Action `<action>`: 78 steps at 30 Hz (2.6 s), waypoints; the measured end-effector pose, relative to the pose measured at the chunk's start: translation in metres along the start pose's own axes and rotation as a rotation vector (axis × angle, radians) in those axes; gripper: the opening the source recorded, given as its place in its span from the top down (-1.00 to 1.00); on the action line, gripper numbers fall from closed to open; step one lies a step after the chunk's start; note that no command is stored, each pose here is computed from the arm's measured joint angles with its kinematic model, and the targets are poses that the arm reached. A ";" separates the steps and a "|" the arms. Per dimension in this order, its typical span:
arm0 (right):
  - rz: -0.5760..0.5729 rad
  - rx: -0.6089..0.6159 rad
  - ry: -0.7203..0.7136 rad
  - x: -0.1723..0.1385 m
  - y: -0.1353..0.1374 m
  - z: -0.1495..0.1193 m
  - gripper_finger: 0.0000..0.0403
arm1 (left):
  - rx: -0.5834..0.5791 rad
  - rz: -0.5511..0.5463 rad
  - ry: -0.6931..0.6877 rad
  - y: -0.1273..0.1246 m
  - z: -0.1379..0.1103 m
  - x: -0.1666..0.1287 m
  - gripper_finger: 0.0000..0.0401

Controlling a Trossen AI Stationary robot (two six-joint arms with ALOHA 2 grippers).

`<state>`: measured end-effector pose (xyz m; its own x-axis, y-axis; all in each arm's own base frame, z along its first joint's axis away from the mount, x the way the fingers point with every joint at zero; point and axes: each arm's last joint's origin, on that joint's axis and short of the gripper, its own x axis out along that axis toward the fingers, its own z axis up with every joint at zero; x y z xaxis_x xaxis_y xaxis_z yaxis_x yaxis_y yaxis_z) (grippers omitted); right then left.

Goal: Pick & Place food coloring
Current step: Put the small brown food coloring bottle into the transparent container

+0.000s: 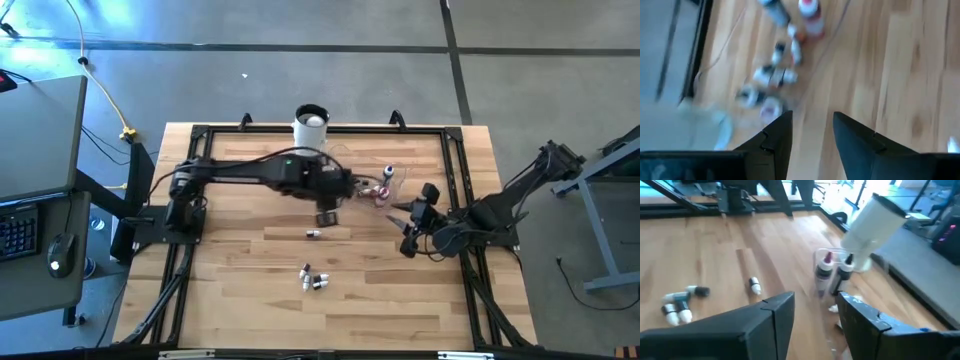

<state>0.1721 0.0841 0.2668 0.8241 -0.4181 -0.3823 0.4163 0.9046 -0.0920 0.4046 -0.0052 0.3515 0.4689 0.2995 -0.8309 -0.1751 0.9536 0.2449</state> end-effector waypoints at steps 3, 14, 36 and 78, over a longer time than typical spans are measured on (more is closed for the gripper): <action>0.053 0.015 -0.023 0.007 0.004 -0.008 0.29 | 0.011 0.014 0.092 -0.010 -0.016 -0.029 0.31; 0.483 0.061 -0.215 0.059 0.023 -0.035 0.29 | 0.036 0.004 0.152 -0.062 -0.066 -0.098 0.31; 0.683 -0.277 0.180 0.199 0.148 -0.078 0.29 | 0.071 -0.021 -0.106 -0.161 -0.179 0.012 0.31; 0.494 -0.241 0.181 0.209 0.130 -0.066 0.29 | 0.021 -0.217 -0.133 -0.150 -0.165 0.033 0.31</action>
<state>0.3731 0.1201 0.1138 0.8107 0.0599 -0.5824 -0.1174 0.9912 -0.0615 0.3041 -0.1434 0.2048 0.6034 0.0876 -0.7926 -0.0403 0.9960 0.0794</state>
